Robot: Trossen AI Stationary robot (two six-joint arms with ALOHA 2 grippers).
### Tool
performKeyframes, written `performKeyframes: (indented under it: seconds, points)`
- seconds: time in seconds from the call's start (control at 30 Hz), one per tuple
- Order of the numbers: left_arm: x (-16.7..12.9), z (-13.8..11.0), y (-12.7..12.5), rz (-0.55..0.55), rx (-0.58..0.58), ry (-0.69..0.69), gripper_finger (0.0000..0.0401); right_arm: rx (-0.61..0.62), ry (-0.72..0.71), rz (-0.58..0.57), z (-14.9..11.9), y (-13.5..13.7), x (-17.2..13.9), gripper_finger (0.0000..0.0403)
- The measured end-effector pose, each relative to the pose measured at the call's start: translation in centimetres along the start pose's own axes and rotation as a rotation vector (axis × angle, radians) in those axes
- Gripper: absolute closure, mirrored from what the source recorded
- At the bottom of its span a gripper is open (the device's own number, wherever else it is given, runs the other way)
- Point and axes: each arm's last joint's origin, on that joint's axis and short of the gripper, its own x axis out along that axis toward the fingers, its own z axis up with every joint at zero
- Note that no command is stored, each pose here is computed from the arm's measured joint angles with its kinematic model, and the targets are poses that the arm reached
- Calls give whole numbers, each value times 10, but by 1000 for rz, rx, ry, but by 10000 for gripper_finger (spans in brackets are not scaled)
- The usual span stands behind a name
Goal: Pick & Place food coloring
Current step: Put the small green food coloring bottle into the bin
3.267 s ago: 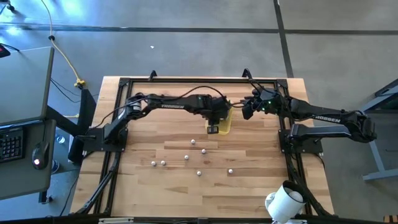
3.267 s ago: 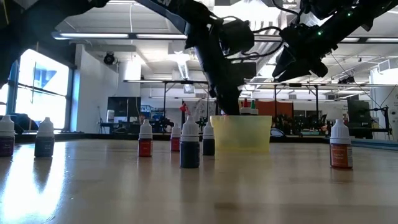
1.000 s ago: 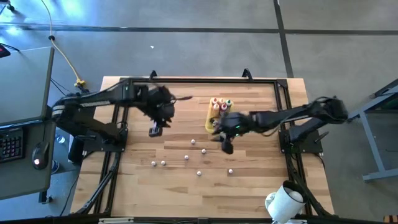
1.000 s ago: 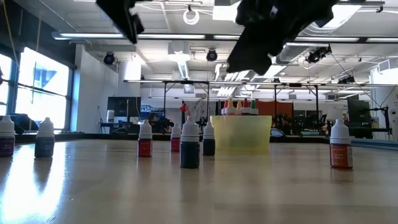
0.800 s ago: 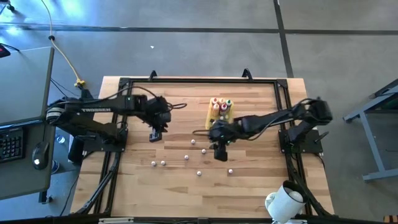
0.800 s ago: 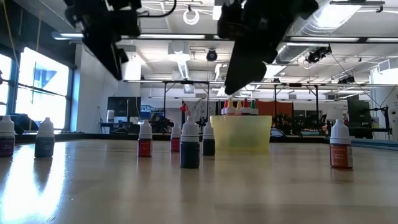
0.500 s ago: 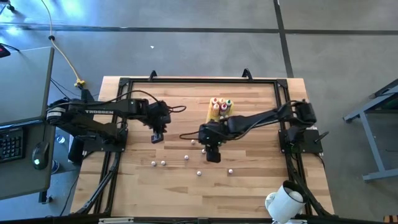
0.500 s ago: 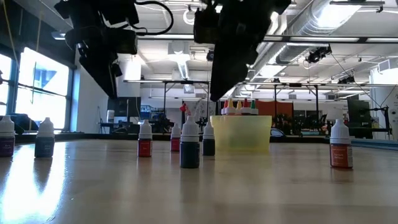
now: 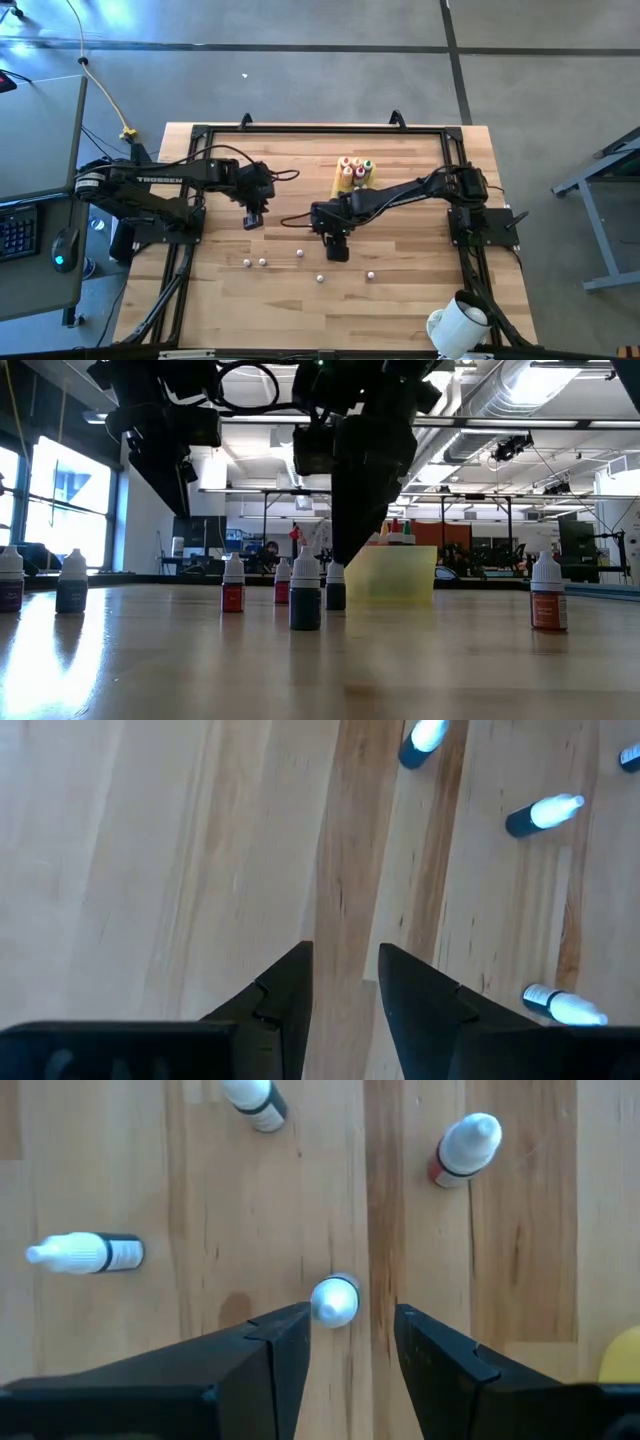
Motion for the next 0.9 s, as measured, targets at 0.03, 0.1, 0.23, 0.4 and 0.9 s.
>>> performKeyframes:
  seconds: [0.03,0.1,0.23,0.4,0.9]
  points:
    - [0,0,0,0,1,0,286,8,0,-2,0,-1,1,263]
    - [0,0,0,0,1,0,286,31,2,-3,1,-3,3,263]
    - [0,0,0,0,2,-2,286,58,21,0,-5,-8,11,263]
    - [0,0,0,0,21,-5,286,67,1,27,-10,-13,20,263]
    - [0,3,0,-1,30,-26,286,63,-56,36,-7,-13,21,264]
